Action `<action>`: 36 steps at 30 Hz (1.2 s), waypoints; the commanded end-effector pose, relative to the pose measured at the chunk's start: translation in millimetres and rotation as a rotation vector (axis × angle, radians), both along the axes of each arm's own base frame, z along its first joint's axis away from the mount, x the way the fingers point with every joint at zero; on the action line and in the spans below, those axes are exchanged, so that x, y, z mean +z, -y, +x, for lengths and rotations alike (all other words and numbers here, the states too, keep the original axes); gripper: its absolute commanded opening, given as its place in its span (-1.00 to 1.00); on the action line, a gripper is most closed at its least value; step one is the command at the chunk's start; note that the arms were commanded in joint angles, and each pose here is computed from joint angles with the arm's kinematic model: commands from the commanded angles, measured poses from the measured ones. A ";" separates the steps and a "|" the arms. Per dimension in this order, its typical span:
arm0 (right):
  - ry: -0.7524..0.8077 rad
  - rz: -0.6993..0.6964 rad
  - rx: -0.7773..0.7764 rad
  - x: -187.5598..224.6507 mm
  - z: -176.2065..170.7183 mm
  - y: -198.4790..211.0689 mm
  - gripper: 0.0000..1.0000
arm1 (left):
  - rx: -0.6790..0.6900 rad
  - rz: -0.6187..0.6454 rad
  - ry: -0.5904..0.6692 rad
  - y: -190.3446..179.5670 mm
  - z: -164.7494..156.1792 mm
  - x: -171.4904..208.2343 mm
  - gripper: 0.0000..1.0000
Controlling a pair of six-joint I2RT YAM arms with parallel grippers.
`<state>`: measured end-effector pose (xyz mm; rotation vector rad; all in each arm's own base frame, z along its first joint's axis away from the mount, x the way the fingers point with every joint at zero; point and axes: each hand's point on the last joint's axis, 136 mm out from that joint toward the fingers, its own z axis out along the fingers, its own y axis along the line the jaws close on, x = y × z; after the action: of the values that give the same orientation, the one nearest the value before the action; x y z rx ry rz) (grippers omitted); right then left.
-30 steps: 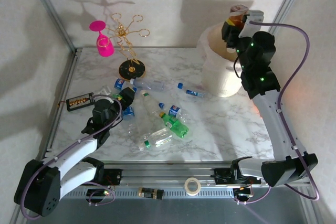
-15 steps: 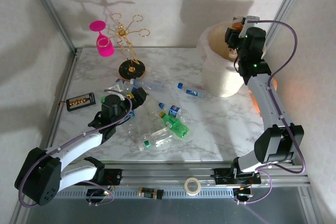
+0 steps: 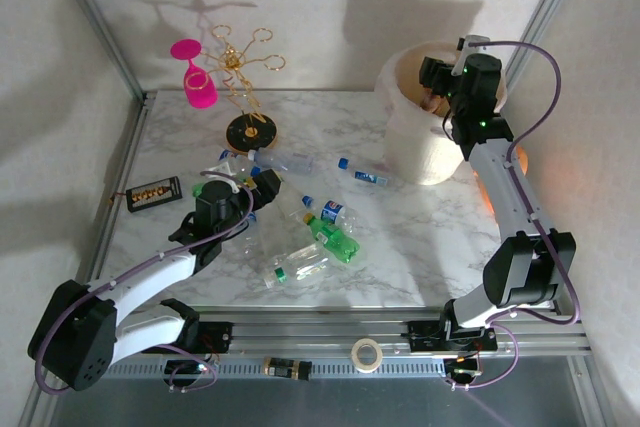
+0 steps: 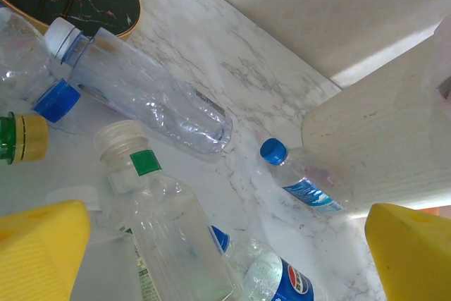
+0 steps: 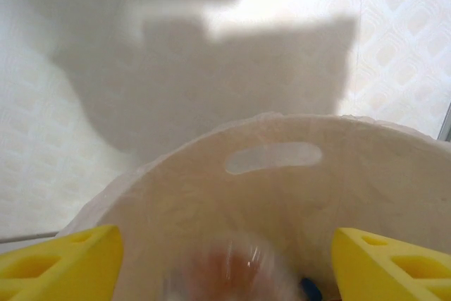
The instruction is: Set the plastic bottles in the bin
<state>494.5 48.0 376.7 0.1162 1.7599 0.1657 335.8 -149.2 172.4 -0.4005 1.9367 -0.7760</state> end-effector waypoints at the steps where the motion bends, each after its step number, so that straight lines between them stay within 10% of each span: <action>1: 0.033 0.010 0.012 11.8 -3.0 -0.2 0.66 | 0.018 0.024 0.025 -0.4 5.0 10.8 0.99; 20: 0.148 0.066 0.321 72.1 -83.5 -71.7 0.98 | 0.238 0.046 0.074 -45.3 0.8 31.8 0.99; 36: -0.045 0.069 0.685 -26.9 -156.3 -199.9 0.98 | 0.406 0.074 0.024 -103.1 -0.3 28.8 0.99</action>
<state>344.1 236.5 361.7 -0.4284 1.7665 0.6870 333.2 -57.9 194.1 -0.6847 1.7799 -0.4795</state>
